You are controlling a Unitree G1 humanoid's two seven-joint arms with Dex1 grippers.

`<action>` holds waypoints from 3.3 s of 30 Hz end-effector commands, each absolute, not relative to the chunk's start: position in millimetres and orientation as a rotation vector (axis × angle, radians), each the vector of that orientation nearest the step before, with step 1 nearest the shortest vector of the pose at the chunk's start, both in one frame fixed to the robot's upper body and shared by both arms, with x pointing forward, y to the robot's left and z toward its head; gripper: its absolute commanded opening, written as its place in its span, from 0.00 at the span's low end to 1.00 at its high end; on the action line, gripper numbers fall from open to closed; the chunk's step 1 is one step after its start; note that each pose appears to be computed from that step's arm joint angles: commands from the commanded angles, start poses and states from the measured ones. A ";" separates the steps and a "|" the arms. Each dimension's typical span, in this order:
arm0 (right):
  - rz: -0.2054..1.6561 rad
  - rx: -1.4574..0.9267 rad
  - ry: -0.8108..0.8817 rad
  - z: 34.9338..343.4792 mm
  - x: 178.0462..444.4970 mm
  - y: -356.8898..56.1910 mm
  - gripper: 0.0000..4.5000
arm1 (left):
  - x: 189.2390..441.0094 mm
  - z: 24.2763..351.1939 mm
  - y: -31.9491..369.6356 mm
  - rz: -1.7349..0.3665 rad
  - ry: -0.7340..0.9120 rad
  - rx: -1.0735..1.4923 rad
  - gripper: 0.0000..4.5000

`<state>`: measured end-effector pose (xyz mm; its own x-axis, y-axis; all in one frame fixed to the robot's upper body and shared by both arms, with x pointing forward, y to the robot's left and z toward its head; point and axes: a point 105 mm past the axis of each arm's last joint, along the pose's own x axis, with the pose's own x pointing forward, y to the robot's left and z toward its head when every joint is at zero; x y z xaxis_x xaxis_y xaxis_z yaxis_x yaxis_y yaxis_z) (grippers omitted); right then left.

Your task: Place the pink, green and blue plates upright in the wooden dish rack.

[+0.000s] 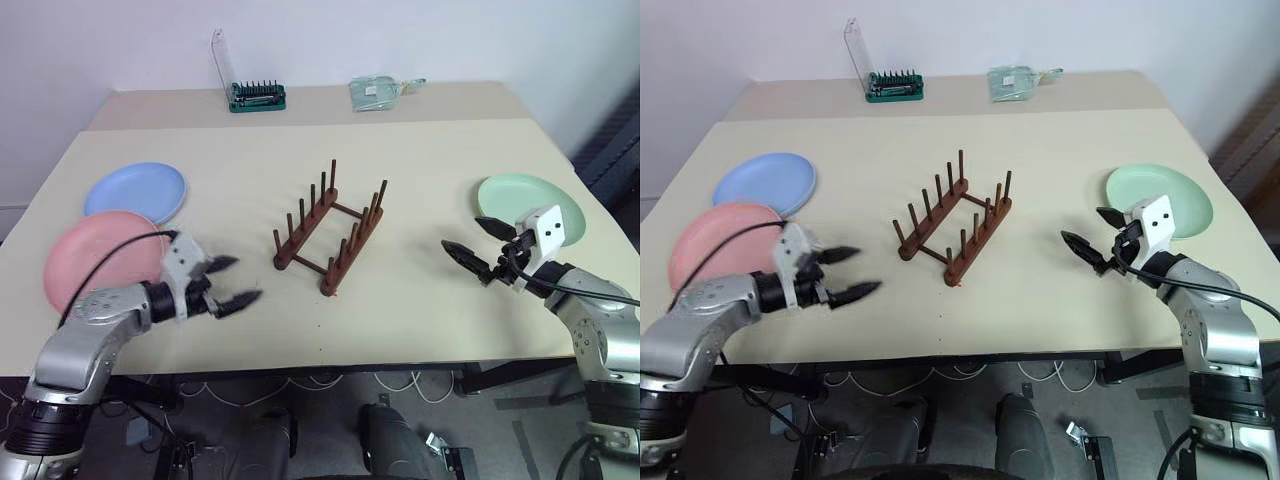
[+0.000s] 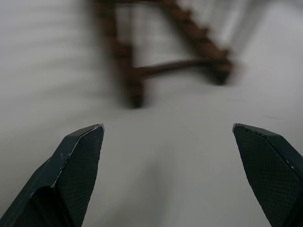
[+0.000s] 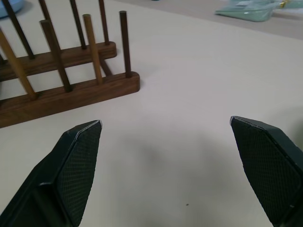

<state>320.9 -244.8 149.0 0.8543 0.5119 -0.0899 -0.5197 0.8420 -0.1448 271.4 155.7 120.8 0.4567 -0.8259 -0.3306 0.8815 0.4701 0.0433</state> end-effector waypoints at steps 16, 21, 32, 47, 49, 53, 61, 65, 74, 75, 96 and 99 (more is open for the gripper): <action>0.481 -0.179 0.012 151.9 301.2 -265.6 0.98 | 304.7 77.1 59.9 -0.869 0.257 0.236 1.00; 0.473 -0.189 0.006 154.7 301.0 -262.5 1.00 | 312.2 71.2 54.4 -0.776 0.275 0.180 0.94; 0.484 -0.196 0.011 158.6 301.2 -258.0 1.00 | 312.1 72.2 57.1 -0.789 0.246 0.179 0.17; 0.563 -0.206 0.112 137.2 287.6 -250.4 1.00 | 303.8 87.2 73.8 -1.365 0.124 0.378 0.17; 0.564 -0.206 0.119 135.3 285.1 -250.8 1.00 | 306.3 86.1 72.4 -1.386 0.119 0.389 0.17; 0.545 -0.210 0.124 133.1 281.2 -253.9 1.00 | 314.2 84.1 69.2 -1.407 0.112 0.412 0.17; 0.534 -0.213 0.124 133.0 280.2 -255.5 1.00 | 318.2 83.1 68.3 -1.418 0.103 0.417 0.17; 0.538 -0.259 0.170 129.5 269.4 -257.3 1.00 | 305.8 70.8 96.9 -1.371 0.223 0.370 0.60; 0.571 -0.264 0.182 129.5 272.7 -244.7 1.00 | 289.1 69.4 118.4 -1.235 0.254 0.266 0.92; 0.575 -0.263 0.181 130.2 273.3 -243.9 1.00 | 287.4 70.7 119.0 -1.237 0.256 0.251 0.96; 0.756 -0.361 0.322 91.4 270.4 -184.3 0.01 | 271.0 57.1 75.5 -1.213 0.288 0.226 0.11; 0.688 -0.380 0.324 85.5 284.2 -187.4 0.01 | 285.0 61.2 69.7 -1.151 0.225 0.259 0.11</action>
